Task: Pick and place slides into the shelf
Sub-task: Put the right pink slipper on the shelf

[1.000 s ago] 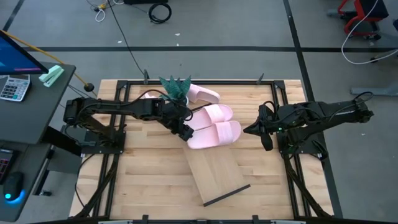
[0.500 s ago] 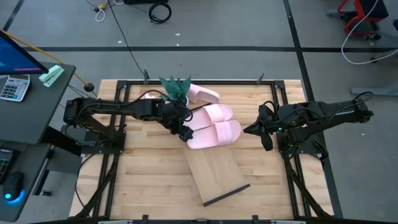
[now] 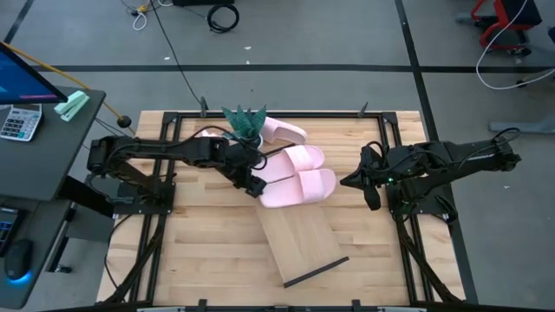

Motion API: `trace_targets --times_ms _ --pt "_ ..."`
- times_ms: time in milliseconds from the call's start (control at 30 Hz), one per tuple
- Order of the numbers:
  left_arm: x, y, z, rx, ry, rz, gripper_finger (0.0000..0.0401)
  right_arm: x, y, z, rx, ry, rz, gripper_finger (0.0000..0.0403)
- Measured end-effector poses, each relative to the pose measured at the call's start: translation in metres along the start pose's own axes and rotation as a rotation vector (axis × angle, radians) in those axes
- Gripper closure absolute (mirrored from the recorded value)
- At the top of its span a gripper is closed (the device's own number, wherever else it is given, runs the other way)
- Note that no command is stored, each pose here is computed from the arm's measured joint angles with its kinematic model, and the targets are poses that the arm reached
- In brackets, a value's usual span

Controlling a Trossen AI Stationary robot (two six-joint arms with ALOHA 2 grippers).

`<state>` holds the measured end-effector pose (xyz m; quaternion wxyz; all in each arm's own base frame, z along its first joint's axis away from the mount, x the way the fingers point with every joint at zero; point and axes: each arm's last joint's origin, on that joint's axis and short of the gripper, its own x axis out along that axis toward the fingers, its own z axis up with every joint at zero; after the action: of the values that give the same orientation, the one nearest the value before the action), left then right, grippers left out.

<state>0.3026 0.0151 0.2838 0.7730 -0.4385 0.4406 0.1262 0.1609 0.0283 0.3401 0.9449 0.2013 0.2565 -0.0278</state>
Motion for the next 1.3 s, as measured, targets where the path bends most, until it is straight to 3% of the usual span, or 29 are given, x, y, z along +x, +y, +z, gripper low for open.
trace_targets --times_ms 367,500,633,833,967,1300 --pt "-0.059 0.010 -0.014 -0.032 -0.119 0.053 0.0224 0.000 -0.001 -0.001 -0.011 0.013 -0.007 0.0389" --pt "-0.088 0.024 -0.021 -0.087 -0.234 0.161 0.0229 0.000 -0.001 -0.001 -0.011 0.015 -0.008 0.0389" --pt "-0.107 0.044 -0.021 -0.224 -0.375 0.325 0.0229 0.000 -0.001 -0.001 -0.011 0.015 -0.008 0.0389" --pt "-0.116 0.069 -0.009 -0.368 -0.407 0.443 0.0227 0.000 -0.001 -0.001 -0.011 0.014 -0.008 0.0389" --pt "-0.117 0.079 -0.001 -0.290 -0.367 0.493 0.0228 0.000 -0.001 -0.001 -0.011 0.014 -0.008 0.0388" --pt "-0.117 0.086 -0.012 0.133 -0.115 0.613 0.0230 0.000 -0.001 -0.001 -0.004 0.015 -0.008 0.0390"
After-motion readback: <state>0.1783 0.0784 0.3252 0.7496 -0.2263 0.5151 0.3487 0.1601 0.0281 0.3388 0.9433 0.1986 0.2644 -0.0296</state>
